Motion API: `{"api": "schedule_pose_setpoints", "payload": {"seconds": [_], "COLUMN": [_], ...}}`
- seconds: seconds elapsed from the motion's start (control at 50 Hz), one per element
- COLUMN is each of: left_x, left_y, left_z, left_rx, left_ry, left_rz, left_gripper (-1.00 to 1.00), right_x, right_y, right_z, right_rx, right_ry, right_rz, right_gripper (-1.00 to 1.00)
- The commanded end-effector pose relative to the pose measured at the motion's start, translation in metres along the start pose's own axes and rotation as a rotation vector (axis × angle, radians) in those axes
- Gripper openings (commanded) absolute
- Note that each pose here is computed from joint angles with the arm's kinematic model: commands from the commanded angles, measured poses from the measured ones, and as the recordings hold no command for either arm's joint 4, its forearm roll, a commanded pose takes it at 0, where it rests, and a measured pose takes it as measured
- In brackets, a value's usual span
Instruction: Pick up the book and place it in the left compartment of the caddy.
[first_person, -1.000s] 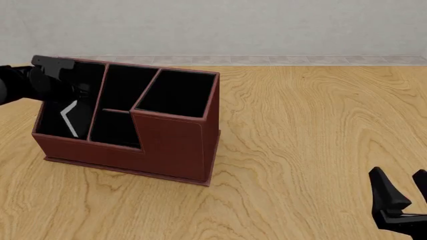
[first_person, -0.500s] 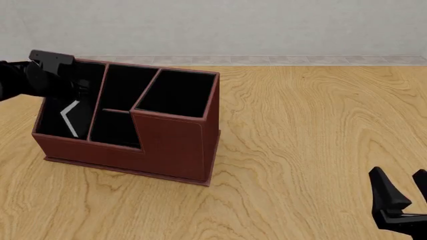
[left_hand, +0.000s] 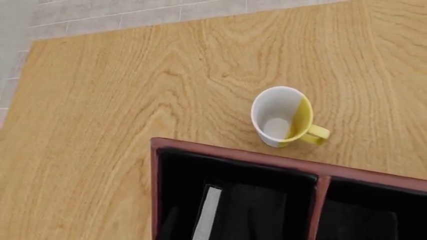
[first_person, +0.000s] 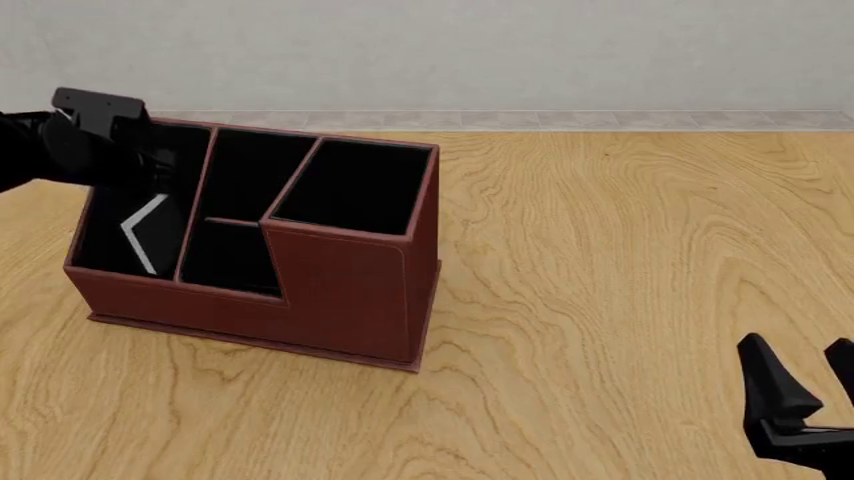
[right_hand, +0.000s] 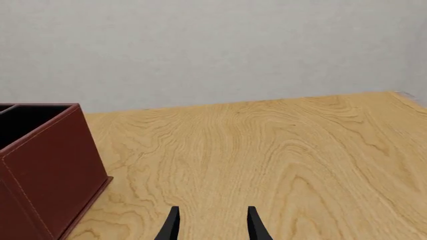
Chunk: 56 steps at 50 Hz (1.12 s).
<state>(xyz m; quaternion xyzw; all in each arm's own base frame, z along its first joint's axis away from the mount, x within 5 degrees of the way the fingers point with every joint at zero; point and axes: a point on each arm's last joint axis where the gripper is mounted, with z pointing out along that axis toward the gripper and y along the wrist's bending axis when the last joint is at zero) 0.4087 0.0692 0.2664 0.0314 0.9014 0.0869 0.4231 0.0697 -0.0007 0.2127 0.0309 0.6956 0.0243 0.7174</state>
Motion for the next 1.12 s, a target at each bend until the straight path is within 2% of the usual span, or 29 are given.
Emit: {"api": "schedule_pose_setpoints", "payload": {"seconds": [0.02,0.46,0.72,1.12], "left_x": [-0.005,-0.020,-0.035,-0.059], "left_y": [0.000,0.004,0.001,0.007], "left_z": [-0.008,-0.029,-0.050,-0.089], "left_rx": [0.000,-0.008,-0.004,-0.019], "left_ry": [-0.011,-0.045,-0.077,-0.141], "left_rz": [0.002,0.009,0.016,0.022], "left_gripper": [1.00,1.00,1.00,1.00], "right_x": [0.000,0.000,0.000,0.000], "right_y": [0.000,0.000,0.000,0.000], "right_z": [0.000,0.001,0.001,0.000], "right_rx": [-0.002,-0.005,-0.005,-0.003], "right_ry": [0.001,0.004,0.006,0.004], "right_rz": [0.000,0.000,-0.001,-0.002], "right_gripper": [1.00,1.00,1.00,1.00]}}
